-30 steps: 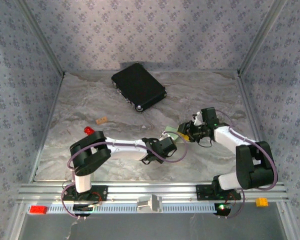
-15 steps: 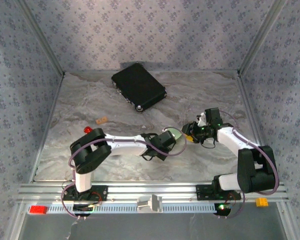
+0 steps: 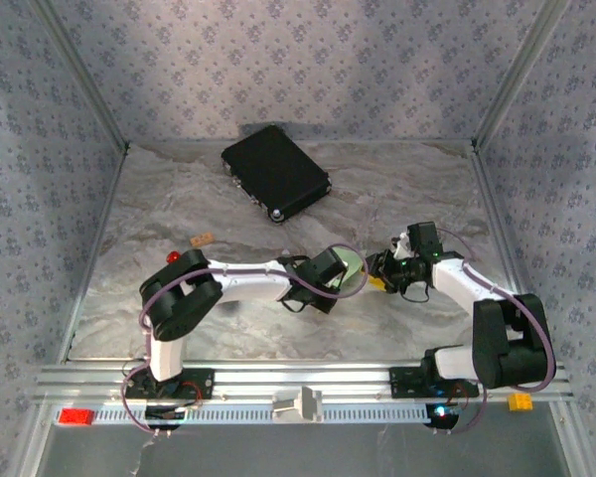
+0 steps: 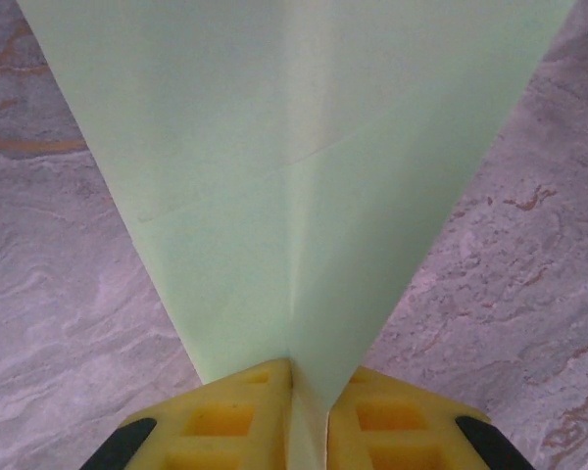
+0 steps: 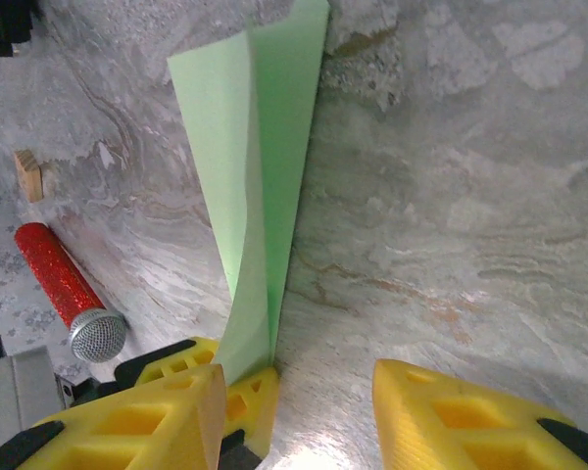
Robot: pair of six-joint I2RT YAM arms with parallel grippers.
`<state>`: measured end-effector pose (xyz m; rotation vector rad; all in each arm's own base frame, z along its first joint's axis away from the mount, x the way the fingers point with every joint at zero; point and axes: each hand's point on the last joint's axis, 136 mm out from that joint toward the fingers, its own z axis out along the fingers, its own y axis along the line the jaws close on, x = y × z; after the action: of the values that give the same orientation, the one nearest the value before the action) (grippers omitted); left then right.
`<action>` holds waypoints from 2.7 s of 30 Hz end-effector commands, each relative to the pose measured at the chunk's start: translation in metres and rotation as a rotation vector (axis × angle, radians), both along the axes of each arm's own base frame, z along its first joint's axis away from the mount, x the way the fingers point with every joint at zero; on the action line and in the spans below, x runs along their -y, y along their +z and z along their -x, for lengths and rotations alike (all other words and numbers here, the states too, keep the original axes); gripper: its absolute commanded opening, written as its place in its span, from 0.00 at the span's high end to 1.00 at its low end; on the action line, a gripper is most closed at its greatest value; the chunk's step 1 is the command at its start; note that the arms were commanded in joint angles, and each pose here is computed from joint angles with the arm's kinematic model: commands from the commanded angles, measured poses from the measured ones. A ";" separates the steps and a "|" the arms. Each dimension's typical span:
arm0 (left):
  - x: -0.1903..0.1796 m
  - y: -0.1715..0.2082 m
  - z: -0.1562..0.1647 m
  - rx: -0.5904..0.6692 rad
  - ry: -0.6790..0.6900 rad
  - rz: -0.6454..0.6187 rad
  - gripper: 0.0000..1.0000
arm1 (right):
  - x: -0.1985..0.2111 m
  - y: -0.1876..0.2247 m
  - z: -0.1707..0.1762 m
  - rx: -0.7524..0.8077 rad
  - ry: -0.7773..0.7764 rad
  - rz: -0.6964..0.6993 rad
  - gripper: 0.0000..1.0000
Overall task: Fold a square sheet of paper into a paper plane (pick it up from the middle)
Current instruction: Fold the wing for the fifth time at the center of the table.
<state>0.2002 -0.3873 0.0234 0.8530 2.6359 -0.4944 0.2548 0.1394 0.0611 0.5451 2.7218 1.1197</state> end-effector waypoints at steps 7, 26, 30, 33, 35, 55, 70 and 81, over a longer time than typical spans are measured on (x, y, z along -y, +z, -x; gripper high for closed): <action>0.008 -0.012 0.006 -0.099 -0.010 0.026 0.90 | -0.007 0.000 0.013 0.004 0.035 -0.025 0.56; 0.015 -0.009 0.003 -0.152 -0.019 0.087 0.93 | -0.020 0.015 0.000 0.112 0.014 -0.029 0.55; 0.014 -0.009 0.002 -0.143 -0.017 0.082 0.93 | -0.010 0.020 -0.013 0.105 -0.079 -0.028 0.47; 0.011 -0.008 0.000 -0.125 -0.015 0.075 0.92 | -0.006 0.017 -0.019 0.062 -0.104 -0.004 0.47; 0.010 -0.006 -0.001 -0.113 -0.016 0.070 0.92 | -0.003 0.009 -0.020 0.002 -0.119 0.016 0.48; 0.010 0.002 -0.004 -0.005 -0.065 -0.017 0.87 | -0.005 -0.011 -0.028 -0.099 -0.059 0.067 0.69; 0.016 0.010 -0.001 0.079 -0.110 -0.059 0.81 | -0.007 -0.010 -0.027 -0.110 -0.064 0.032 0.97; 0.014 0.004 0.001 0.089 -0.120 -0.093 0.89 | -0.006 -0.011 -0.026 -0.111 -0.068 0.027 0.99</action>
<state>0.1998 -0.3995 0.0278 1.0099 2.5625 -0.3908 0.2824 0.1454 0.0500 0.6948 2.7770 1.0518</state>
